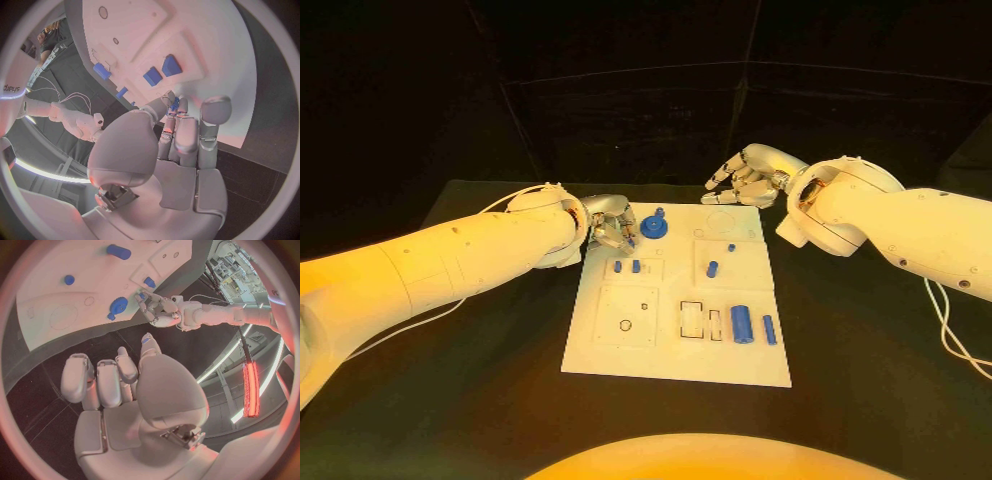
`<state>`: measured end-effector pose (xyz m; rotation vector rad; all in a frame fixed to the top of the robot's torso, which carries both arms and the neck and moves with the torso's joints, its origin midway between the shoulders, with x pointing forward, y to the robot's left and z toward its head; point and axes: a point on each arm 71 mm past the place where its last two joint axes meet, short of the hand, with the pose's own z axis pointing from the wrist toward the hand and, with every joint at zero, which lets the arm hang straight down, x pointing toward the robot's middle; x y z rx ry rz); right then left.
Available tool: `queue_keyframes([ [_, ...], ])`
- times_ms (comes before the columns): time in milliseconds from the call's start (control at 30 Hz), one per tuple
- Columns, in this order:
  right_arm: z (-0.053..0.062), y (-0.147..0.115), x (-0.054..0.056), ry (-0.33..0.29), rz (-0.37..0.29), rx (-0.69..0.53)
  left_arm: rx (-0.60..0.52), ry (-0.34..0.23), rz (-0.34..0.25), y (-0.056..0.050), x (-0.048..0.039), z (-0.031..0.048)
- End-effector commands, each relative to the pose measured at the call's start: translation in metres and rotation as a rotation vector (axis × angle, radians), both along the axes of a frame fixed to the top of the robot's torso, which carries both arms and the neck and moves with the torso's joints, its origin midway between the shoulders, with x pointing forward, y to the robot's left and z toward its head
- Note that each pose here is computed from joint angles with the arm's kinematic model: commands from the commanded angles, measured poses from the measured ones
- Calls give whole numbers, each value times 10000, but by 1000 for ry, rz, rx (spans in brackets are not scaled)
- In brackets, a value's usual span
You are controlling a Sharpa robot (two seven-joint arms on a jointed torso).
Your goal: Assemble the parts on the task board
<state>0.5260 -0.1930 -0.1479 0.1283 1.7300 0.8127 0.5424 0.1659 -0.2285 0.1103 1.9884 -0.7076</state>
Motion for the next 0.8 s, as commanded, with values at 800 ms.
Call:
queue_keyframes([
  [800, 14, 0, 5, -4, 6, 3, -3, -17, -5, -38, -24, 5],
])
